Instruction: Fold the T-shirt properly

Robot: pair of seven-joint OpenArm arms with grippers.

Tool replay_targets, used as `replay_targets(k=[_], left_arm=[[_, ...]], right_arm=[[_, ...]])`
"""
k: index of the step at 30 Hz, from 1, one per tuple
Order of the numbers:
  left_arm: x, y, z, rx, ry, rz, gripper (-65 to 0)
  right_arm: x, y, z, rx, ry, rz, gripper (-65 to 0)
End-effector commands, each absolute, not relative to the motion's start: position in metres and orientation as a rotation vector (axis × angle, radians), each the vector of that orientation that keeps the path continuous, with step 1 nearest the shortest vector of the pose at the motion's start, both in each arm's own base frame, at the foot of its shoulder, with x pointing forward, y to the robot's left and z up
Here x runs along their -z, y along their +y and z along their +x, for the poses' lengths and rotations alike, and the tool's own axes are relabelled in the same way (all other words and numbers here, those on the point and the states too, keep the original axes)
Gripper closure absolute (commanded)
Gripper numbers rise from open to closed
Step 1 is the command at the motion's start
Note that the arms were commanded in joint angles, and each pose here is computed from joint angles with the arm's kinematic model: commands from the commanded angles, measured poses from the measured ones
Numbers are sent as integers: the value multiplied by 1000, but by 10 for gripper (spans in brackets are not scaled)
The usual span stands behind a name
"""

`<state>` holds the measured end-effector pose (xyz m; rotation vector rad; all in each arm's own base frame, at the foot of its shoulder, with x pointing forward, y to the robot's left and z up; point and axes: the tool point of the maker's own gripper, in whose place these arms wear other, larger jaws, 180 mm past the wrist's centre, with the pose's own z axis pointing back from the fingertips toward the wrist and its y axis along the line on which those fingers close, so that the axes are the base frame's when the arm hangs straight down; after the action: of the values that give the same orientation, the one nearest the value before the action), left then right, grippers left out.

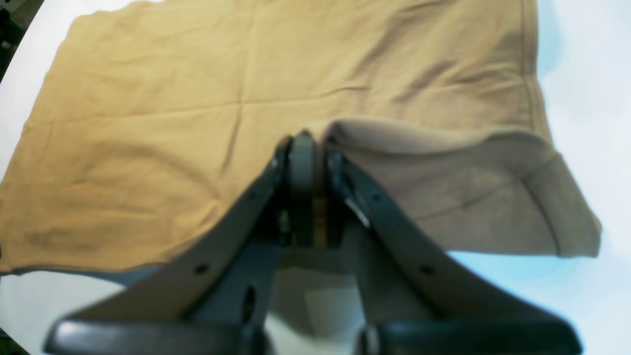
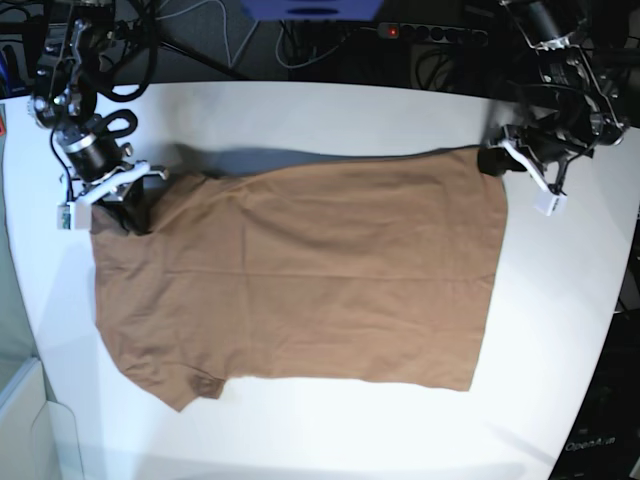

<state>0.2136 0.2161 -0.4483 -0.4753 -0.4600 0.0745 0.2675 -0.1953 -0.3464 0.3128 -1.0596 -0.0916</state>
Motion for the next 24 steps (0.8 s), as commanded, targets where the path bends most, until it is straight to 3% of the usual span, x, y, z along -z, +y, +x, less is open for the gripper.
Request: replay_targets(k=[1,15,24], left_arm=[[464,222,189,-57,-334,-413,-35],[424,236,257,-111,-478,-425,-35],[393,217,311,-87,-589,-478,-34]], right_arm=[[332,-196,274,77,-1113,320,-6],[320,-204,286,42,-1146,298,-6],[313,-207,298,39,-1170,295,-6]])
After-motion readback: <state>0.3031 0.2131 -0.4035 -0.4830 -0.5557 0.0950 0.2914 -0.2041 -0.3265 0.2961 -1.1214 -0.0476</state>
